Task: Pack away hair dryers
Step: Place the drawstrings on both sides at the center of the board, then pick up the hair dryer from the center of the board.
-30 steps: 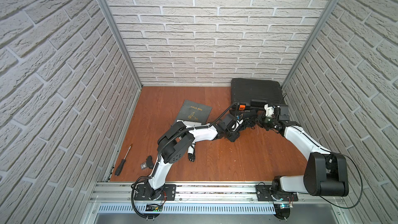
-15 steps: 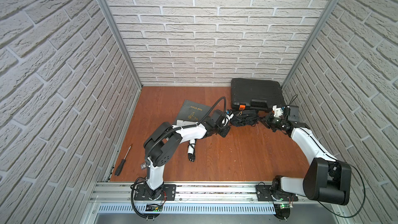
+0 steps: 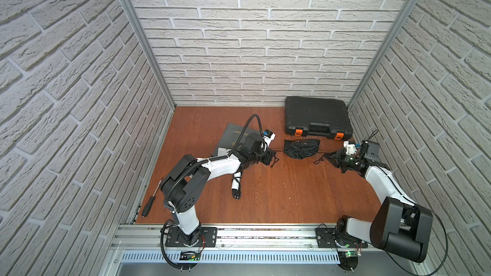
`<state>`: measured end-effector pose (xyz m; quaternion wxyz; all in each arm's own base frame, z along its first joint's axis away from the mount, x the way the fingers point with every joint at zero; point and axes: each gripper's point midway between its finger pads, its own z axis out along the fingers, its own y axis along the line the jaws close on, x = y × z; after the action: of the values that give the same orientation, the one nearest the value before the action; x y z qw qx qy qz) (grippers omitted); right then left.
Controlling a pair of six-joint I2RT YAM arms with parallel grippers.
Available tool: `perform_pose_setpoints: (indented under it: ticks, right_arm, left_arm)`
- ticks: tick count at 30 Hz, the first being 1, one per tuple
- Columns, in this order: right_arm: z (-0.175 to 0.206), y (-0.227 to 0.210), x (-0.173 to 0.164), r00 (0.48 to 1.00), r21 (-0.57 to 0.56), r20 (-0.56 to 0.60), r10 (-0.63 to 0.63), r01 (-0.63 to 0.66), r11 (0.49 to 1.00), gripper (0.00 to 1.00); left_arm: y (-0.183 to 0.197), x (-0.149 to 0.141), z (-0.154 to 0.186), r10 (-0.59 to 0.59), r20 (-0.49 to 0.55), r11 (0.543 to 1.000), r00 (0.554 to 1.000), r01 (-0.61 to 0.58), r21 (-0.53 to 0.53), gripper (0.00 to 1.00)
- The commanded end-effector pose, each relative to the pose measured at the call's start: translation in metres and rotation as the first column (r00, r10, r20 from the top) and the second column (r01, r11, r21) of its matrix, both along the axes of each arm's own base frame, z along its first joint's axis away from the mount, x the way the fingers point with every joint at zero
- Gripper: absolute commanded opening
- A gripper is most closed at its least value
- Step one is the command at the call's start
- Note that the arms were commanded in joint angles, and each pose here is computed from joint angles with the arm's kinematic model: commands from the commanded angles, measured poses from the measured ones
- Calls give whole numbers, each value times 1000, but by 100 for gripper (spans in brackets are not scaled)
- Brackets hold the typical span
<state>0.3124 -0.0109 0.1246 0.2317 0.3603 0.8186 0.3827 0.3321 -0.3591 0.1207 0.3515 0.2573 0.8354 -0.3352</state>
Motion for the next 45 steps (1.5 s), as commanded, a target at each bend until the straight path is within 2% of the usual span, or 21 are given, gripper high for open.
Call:
perform_pose_setpoints:
  ticks: [1,5,9,10,11,12,13,14,16,17,18,24,31,35,40,45]
  right_arm:
    - [6,-65,17,980,-218,70,-187,198,956,2]
    - [-3,-59,22,989,-230,32,-143,146,962,3]
    - [-14,-60,24,991,-226,-12,-135,129,966,4]
    - [-14,-61,24,991,-227,-19,-130,122,966,10]
    - [-13,-60,25,992,-229,-23,-121,112,967,19]
    - [-12,-59,24,993,-232,-27,-113,104,967,30]
    - [-8,-60,23,994,-239,-26,-106,97,966,42]
    - [-4,-59,22,995,-245,-25,-100,91,965,49]
    - [9,-55,21,996,-237,-1,-84,81,968,56]
    - [19,-52,21,997,-229,23,-78,81,970,65]
    - [29,-49,21,996,-224,51,-72,81,971,68]
    - [77,-43,15,985,-224,148,-88,120,967,73]
    - [88,-1,16,984,-287,176,24,28,957,73]
    - [88,41,23,974,-324,187,131,-65,944,71]
    - [79,102,24,947,-341,175,271,-199,919,68]
    - [54,187,11,882,-365,120,455,-387,847,65]
  left_arm:
    - [30,33,-25,154,-45,983,987,-148,112,0]
    - [-37,24,-23,-11,-55,994,998,17,107,0]
    - [-84,19,-33,-96,-90,990,991,104,91,0]
    - [-91,19,-37,-102,-100,989,990,112,98,0]
    - [-97,16,-41,-111,-109,987,988,122,105,4]
    - [-100,13,-42,-119,-111,985,987,131,111,14]
    - [-103,9,-42,-128,-108,982,986,141,123,33]
    - [-104,4,-41,-137,-99,978,986,151,144,52]
    - [-102,-5,-38,-149,-66,963,987,160,216,82]
    - [-100,-8,-35,-150,-41,954,988,156,256,95]
    - [-97,-11,-30,-152,-15,947,988,150,283,98]
    - [-79,-15,5,-118,92,941,989,82,329,98]
    - [-33,-15,47,-12,242,931,970,-78,356,98]
    - [16,-12,61,128,313,914,941,-235,331,98]
    - [92,-10,66,345,298,875,890,-420,242,98]
    - [178,-10,60,569,213,780,794,-603,164,98]
